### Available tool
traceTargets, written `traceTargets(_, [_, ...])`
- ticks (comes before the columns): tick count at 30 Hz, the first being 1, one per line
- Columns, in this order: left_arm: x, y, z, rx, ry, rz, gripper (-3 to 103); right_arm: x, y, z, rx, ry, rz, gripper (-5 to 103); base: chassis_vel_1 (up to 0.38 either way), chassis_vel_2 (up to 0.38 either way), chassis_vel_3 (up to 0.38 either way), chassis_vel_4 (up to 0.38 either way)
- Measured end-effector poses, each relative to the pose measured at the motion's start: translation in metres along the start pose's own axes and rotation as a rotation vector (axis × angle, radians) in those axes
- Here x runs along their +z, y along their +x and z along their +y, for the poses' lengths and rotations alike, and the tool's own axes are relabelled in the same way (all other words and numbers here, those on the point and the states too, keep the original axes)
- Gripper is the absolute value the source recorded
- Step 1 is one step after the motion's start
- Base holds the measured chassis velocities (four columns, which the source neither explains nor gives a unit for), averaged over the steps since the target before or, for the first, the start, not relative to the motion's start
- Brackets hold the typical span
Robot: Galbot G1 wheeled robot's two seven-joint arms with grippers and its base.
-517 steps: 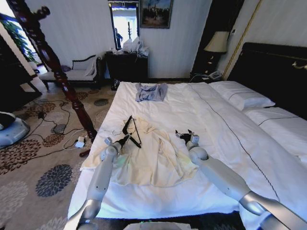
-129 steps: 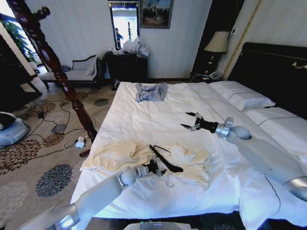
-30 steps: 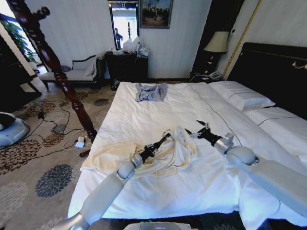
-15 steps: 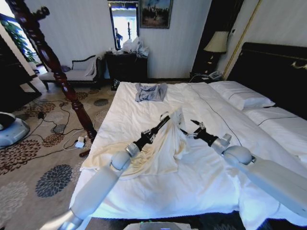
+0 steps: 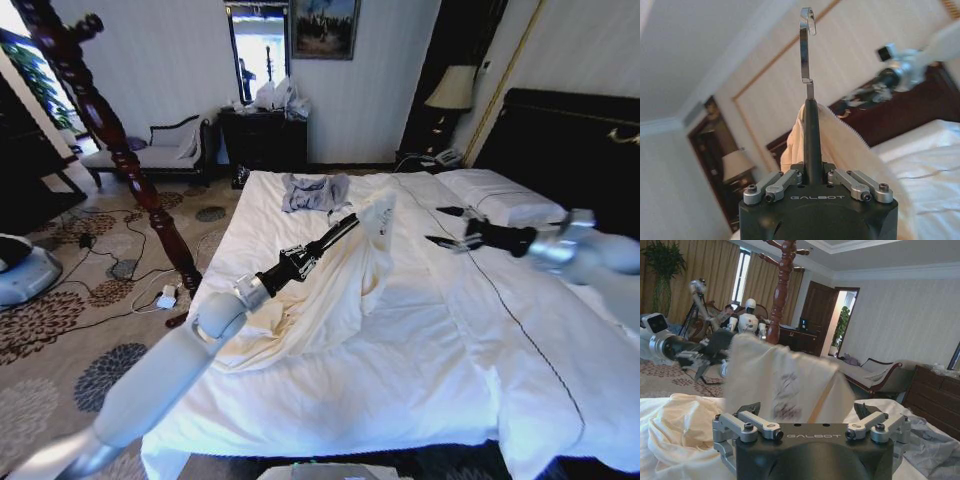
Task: Pick up the clothes from the bed and hang them on the clothes hanger.
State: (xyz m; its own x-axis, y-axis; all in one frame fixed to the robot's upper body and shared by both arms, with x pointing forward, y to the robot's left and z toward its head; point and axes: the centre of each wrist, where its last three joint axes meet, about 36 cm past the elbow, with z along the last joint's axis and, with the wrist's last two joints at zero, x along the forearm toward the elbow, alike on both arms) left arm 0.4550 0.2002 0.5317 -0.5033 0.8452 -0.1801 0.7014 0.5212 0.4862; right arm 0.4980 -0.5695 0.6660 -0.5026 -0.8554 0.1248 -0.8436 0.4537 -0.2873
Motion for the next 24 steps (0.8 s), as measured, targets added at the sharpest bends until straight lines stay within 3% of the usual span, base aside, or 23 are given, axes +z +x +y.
traceTargets(7, [0.0,-0.001,-0.022,0.093,0.007,0.003,16,-0.019,0.001,-0.004,-0.007,0.067,0.037,100,0.0,0.0,0.0,0.0])
traceTargets(12, [-0.002,-0.01,-0.044,0.168,0.03,-0.009,16,-0.035,0.006,0.002,-0.103,0.146,0.15,100,0.0,0.0,0.0,0.0])
traceTargets(18, [-0.002,-0.023,-0.057,0.233,0.04,-0.027,16,-0.038,0.009,0.003,-0.16,0.185,0.229,100,0.0,0.0,0.0,0.0])
traceTargets(24, [-0.002,-0.029,-0.059,0.25,0.041,-0.038,16,-0.036,0.011,0.002,-0.245,0.183,0.269,101,0.0,0.0,0.0,0.0])
